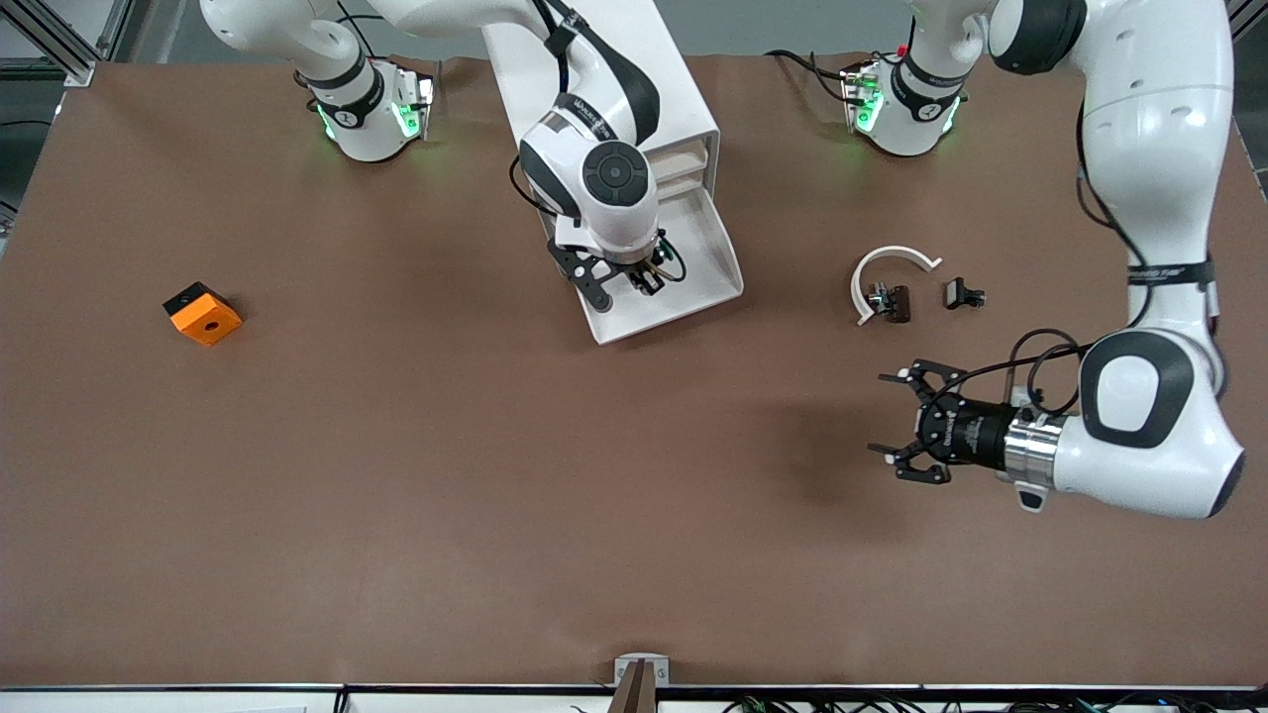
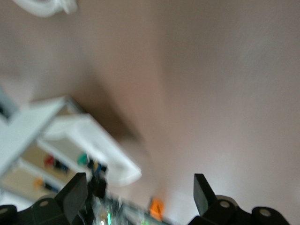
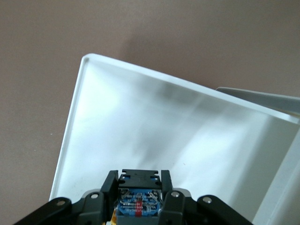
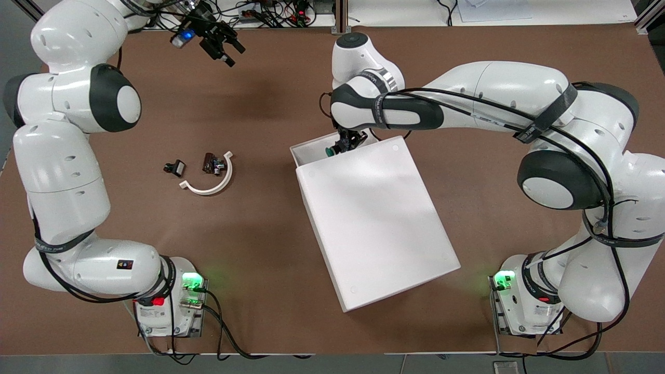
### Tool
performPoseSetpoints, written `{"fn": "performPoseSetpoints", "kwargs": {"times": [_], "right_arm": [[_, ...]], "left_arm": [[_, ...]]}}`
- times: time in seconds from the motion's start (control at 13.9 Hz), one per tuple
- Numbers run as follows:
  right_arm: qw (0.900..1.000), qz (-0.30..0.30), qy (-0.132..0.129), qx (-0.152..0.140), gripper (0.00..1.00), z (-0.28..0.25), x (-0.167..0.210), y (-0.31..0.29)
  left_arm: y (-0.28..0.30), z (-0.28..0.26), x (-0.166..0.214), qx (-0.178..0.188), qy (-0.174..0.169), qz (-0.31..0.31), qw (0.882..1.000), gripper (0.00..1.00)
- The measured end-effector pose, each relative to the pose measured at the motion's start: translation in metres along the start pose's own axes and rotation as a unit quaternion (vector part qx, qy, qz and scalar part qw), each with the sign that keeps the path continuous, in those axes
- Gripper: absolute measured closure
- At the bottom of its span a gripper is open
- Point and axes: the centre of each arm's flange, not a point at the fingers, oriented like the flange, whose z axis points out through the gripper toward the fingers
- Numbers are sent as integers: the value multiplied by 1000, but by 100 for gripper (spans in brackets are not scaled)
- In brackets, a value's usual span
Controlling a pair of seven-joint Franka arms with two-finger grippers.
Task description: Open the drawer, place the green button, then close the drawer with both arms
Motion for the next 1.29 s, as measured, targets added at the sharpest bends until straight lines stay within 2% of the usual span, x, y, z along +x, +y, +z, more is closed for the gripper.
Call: {"fn": "performPoseSetpoints", "kwargs": {"times": [0.22, 0.43, 0.5, 0.65, 0.86, 0.93, 1.08, 1.29], "right_arm": [[1000, 0, 2, -7, 59, 12, 0, -1], [1000, 1, 3, -12, 59, 18, 1, -1], [1000, 1, 3, -12, 54, 19, 1, -1], [1000, 1, 3, -12, 35, 18, 0, -2], [1000, 3, 2, -3, 4, 9, 2, -6], [1000, 6, 2, 2, 0, 0, 5, -9], [1000, 19, 0, 6, 0, -40, 23, -15], [1000, 29, -10, 2, 0, -127, 80, -11]], "left_arm": [[-16, -10, -30, 9, 102, 97, 990, 0], [-26, -15, -49, 32, 188, 185, 964, 0], [-29, -14, -56, 45, 220, 213, 951, 0], [-34, -9, -76, 63, 270, 246, 929, 0], [-36, 9, -96, 82, 297, 270, 912, 0], [-37, 19, -103, 88, 297, 277, 909, 0], [-34, 52, -120, 104, 299, 297, 901, 0], [-26, 128, -149, 113, 309, 341, 881, 0]]}}
